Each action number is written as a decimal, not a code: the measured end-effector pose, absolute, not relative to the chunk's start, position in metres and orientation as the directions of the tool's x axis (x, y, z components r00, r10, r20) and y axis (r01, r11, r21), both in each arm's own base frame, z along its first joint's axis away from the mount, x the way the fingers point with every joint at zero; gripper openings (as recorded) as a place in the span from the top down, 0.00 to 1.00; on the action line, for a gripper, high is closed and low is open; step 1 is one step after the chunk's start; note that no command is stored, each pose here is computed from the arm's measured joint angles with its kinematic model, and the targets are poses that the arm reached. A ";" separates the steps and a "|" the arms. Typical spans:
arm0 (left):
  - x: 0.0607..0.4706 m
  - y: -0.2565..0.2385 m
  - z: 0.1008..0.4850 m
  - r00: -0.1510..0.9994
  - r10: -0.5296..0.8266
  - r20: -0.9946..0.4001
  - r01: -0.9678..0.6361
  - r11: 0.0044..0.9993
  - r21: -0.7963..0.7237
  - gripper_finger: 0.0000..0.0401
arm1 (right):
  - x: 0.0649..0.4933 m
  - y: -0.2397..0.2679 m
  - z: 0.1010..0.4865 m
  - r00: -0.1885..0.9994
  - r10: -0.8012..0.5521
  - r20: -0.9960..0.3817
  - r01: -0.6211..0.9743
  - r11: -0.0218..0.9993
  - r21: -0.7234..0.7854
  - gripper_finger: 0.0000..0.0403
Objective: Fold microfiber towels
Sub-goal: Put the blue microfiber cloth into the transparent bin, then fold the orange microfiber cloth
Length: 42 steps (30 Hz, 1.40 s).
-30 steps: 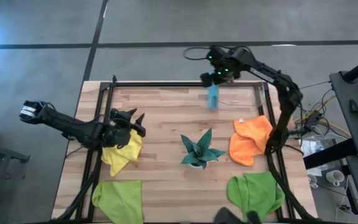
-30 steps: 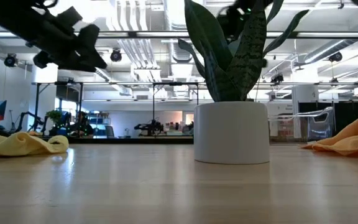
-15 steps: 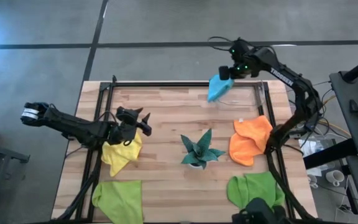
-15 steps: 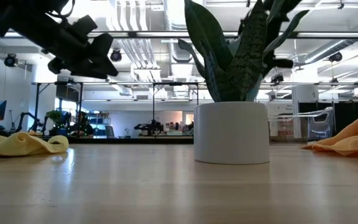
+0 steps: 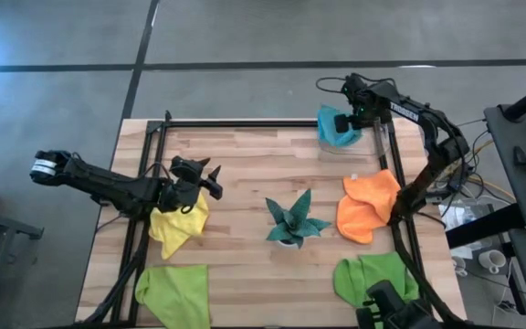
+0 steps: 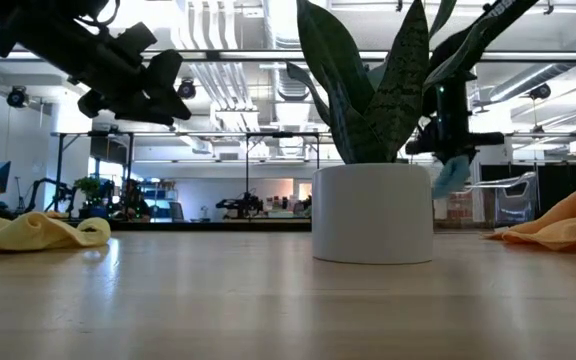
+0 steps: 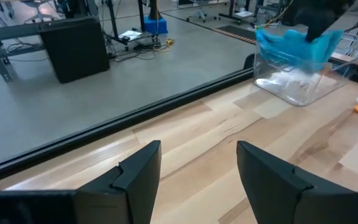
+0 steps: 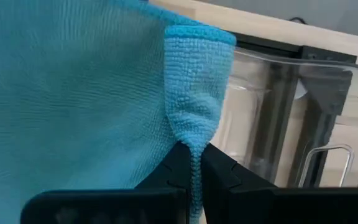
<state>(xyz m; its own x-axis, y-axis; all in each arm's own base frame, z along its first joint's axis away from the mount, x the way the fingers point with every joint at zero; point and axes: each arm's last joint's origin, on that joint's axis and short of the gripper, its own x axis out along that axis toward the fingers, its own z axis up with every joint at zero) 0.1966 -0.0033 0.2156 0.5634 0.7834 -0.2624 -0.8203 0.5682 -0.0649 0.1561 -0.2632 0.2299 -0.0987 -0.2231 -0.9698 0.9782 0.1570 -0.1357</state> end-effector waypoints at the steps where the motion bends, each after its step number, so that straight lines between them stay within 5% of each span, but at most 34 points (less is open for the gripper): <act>1: 0.197 -0.003 0.216 0.564 0.783 -0.262 -0.820 0.568 -0.065 0.51 | 0.155 -0.263 0.227 -0.109 -0.227 -0.968 0.976 0.159 -0.147 0.97; 18: 0.197 -0.004 0.215 0.584 0.763 -0.277 -0.801 0.596 -0.046 0.51 | 0.146 -0.267 0.191 -0.226 -0.228 -0.947 0.937 0.214 -0.276 0.96; 32: 0.197 -0.004 0.215 0.588 0.759 -0.279 -0.796 0.605 -0.032 0.51 | 0.150 -0.266 0.219 -0.234 -0.208 -0.950 0.920 0.269 -0.285 0.58; 36: 0.197 -0.004 0.215 0.588 0.759 -0.279 -0.796 0.605 -0.032 0.51 | 0.160 -0.259 0.238 -0.181 -0.266 -0.947 0.930 0.268 -0.252 0.55; 42: 0.198 -0.005 0.215 0.617 0.728 -0.297 -0.759 0.651 0.021 0.51 | 0.188 -0.232 0.246 -0.061 -0.333 -0.941 0.898 0.393 -0.197 0.55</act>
